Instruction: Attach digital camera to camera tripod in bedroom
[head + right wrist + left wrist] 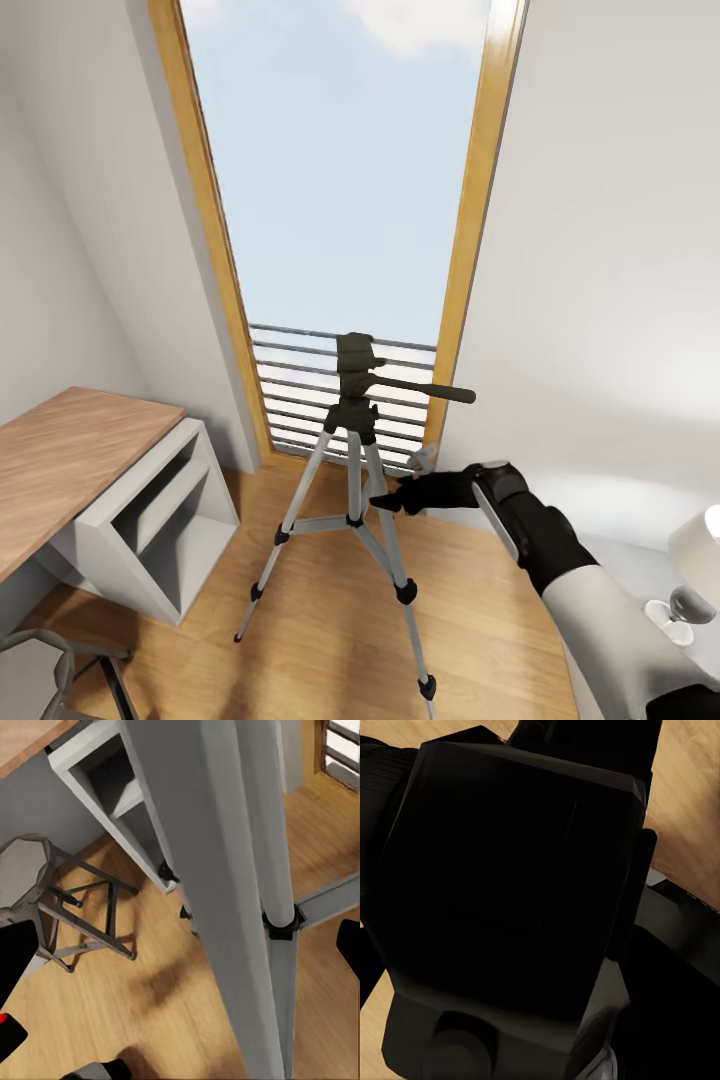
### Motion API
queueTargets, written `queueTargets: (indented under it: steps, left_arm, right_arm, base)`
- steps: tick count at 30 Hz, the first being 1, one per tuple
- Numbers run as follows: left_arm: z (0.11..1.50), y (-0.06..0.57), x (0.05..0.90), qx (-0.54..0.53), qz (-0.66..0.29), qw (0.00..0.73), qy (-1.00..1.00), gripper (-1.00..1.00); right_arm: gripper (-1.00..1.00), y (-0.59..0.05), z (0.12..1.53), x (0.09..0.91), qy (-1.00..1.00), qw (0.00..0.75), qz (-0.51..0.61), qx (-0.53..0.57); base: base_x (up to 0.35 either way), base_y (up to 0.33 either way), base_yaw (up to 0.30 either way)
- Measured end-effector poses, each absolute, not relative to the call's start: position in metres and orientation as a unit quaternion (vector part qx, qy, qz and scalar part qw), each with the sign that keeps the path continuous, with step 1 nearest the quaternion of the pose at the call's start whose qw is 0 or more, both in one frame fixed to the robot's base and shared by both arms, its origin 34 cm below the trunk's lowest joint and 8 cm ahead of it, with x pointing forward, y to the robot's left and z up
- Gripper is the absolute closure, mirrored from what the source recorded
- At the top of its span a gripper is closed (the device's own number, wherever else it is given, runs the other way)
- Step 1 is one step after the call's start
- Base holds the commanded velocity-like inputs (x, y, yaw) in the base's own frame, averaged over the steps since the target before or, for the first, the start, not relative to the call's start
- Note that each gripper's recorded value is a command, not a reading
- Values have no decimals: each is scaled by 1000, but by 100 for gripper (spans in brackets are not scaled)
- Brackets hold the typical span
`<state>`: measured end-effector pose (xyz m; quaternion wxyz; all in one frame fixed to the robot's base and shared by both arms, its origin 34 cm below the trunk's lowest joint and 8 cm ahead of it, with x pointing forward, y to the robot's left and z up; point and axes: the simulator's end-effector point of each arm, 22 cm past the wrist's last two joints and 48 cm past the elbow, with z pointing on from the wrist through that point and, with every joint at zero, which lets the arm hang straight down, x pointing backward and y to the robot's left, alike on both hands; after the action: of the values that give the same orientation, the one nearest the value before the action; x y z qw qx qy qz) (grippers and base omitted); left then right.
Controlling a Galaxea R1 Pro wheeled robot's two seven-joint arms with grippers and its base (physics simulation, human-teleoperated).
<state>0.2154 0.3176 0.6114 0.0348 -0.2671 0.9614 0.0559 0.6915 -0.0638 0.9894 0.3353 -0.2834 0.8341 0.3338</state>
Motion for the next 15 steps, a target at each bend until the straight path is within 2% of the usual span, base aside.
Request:
queueTargets:
  steps: [15]
  left_arm:
    - [611, 318, 216, -267, 56, 35, 961, 100]
  right_arm:
    - [-100, -67, 983, 707, 826, 376, 309, -285]
  base:
    - [0, 0, 0]
